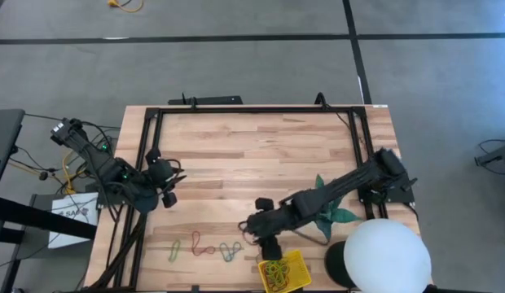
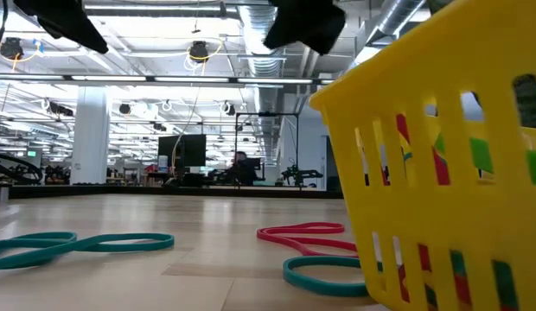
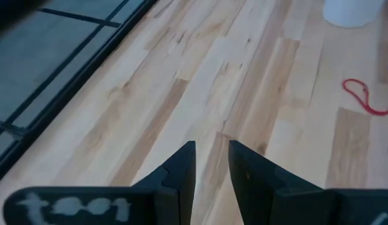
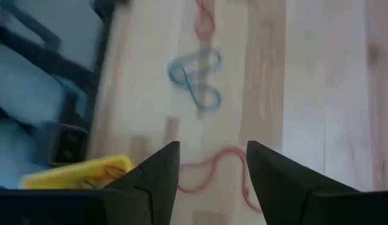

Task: Pick and place items into bin
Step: Put the red rubber band into the yellow bin

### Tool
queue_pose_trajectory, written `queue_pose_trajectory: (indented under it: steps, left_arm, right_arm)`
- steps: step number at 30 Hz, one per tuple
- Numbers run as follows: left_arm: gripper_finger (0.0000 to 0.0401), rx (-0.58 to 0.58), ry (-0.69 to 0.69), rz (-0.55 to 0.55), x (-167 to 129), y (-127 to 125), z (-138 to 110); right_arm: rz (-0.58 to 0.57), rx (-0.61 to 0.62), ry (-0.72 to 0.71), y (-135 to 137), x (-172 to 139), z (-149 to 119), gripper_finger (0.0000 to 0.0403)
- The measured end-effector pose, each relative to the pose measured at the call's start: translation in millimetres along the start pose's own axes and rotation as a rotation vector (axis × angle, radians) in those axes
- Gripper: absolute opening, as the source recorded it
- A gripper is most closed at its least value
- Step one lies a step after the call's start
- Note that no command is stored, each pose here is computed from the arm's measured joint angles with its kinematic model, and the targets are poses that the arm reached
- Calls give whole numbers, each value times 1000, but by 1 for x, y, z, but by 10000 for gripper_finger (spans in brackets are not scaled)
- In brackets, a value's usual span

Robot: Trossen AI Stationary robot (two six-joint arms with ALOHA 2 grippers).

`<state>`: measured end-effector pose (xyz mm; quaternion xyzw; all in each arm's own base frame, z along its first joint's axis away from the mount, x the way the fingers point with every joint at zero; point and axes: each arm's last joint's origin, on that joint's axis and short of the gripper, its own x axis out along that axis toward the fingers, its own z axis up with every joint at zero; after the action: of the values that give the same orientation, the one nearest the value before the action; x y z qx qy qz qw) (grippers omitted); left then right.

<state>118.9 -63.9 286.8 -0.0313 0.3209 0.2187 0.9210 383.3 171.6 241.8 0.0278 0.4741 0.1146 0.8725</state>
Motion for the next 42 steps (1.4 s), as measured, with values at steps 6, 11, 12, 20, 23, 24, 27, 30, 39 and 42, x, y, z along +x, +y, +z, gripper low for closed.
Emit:
queue_pose_trajectory:
  steps: [6, 11, 12, 20, 23, 24, 27, 30, 39, 42]
  left_arm:
    - [85, -9, 3, -9, 0, -1, 0]
    - [85, -8, 10, -14, 0, -1, 0]
    - [85, -9, 10, -14, 0, -1, 0]
    - [85, -5, 16, -20, 0, -1, 0]
    - [85, -4, 17, -20, 0, -1, 0]
    - [85, -3, 18, -20, 0, -1, 0]
    - [85, -1, 30, -30, 0, -1, -1]
    - [85, 6, 36, -35, 0, -1, -1]
    - [85, 7, 36, -34, 0, -1, -1]
    - [85, 8, 36, -34, 0, -1, -1]
  right_arm:
    - [-50, 37, 206, 1, 40, 8, 182]
    - [-84, 52, 355, 3, 57, 11, 172]
    - [-102, 44, 390, 3, 60, 10, 170]
    - [-152, -10, 543, -16, 100, -5, 160]
    - [-153, -8, 555, -27, 110, -6, 159]
    - [-156, -4, 561, -30, 110, -6, 158]
    - [-161, 8, 572, -36, 109, -6, 155]
    - [-161, 14, 569, -39, 109, -5, 150]
    - [-82, -89, 589, -27, 120, -11, 60]
    - [-67, -160, 596, -18, 121, -14, 13]
